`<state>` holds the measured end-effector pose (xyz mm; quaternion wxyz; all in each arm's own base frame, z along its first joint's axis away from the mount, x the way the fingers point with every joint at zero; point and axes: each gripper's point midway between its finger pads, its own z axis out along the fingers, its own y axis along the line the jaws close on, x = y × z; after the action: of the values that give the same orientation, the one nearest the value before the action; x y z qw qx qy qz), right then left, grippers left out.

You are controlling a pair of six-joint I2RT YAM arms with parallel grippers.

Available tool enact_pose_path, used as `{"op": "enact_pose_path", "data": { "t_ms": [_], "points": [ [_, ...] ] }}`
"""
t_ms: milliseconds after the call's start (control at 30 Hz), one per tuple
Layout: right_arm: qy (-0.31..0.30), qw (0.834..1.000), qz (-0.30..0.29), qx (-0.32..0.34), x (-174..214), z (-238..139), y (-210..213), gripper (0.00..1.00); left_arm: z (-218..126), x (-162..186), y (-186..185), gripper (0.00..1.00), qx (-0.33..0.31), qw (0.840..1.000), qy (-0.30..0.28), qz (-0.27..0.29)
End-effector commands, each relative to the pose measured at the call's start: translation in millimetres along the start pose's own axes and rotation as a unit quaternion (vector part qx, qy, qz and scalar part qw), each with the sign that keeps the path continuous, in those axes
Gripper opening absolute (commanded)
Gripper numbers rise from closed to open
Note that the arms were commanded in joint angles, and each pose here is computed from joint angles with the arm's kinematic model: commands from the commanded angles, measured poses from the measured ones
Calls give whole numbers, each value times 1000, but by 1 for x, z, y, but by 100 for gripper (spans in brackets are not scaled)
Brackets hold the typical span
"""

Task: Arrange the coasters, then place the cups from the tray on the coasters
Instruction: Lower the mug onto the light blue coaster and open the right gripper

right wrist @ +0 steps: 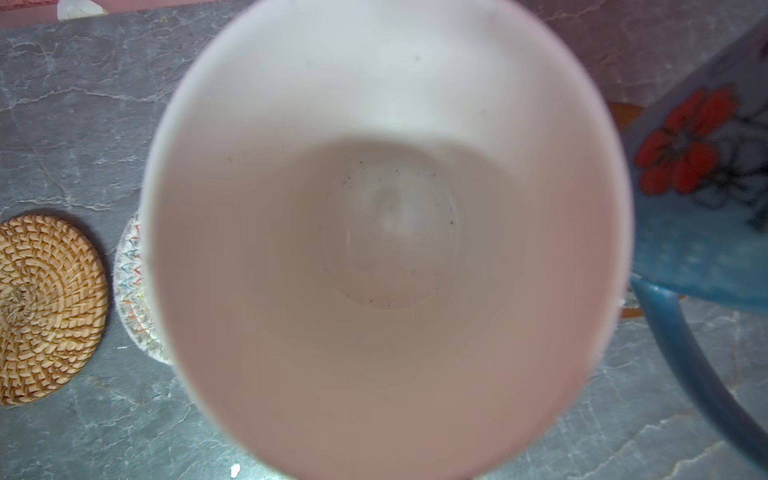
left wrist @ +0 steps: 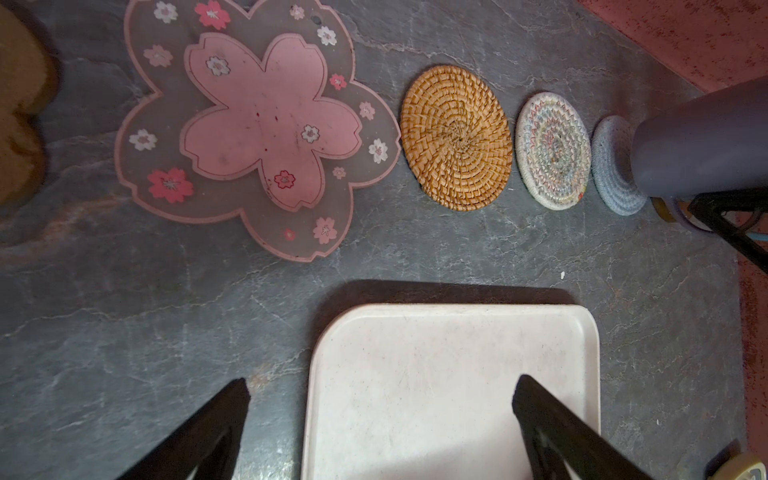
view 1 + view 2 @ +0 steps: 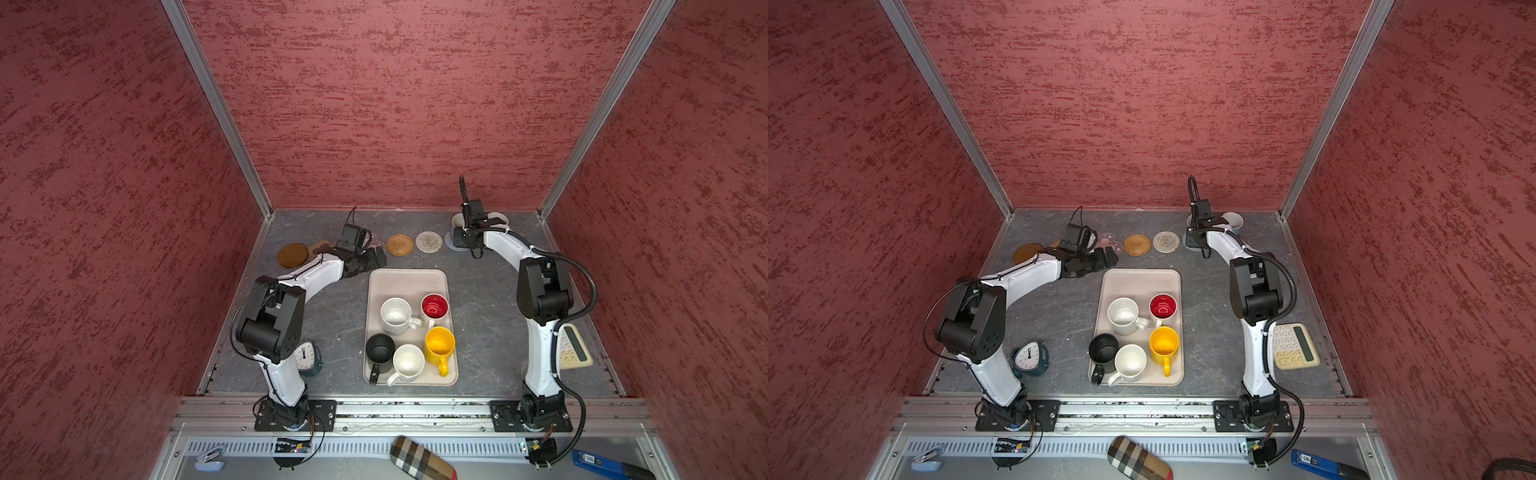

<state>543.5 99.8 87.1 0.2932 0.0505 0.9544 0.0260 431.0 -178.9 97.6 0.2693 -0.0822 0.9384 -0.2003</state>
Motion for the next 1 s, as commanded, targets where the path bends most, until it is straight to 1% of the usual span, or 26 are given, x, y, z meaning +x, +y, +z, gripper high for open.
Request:
{"op": "enact_pose_path", "data": {
  "t_ms": [0,167,300,433,500,600,700,833,967],
  "points": [
    [-52,999,2,2,-30,-12,-1,0,7,3,7,100,-4,1000,2,1],
    [-47,999,0,6,-24,-6,-2,1,8,6,9,100,-6,1000,6,-1],
    [-45,999,-1,12,-22,-5,-5,9,6,8,9,100,-6,1000,6,0],
    [-45,999,1,16,-20,-6,-8,14,3,9,9,100,-4,1000,6,0],
    [-44,999,1,17,-19,-5,-9,23,3,10,9,100,-3,1000,7,-1],
    [-40,999,0,20,-15,-4,-10,33,1,12,9,100,-3,1000,7,-1],
    [-38,999,0,20,-13,-2,-11,41,-1,12,9,100,-4,1000,6,-1],
    [-37,999,0,18,-11,-1,-10,49,-5,13,10,100,-5,1000,5,-1],
    [-37,999,0,12,-12,-5,-8,63,-10,12,10,100,-6,1000,2,1]
  ]
}}
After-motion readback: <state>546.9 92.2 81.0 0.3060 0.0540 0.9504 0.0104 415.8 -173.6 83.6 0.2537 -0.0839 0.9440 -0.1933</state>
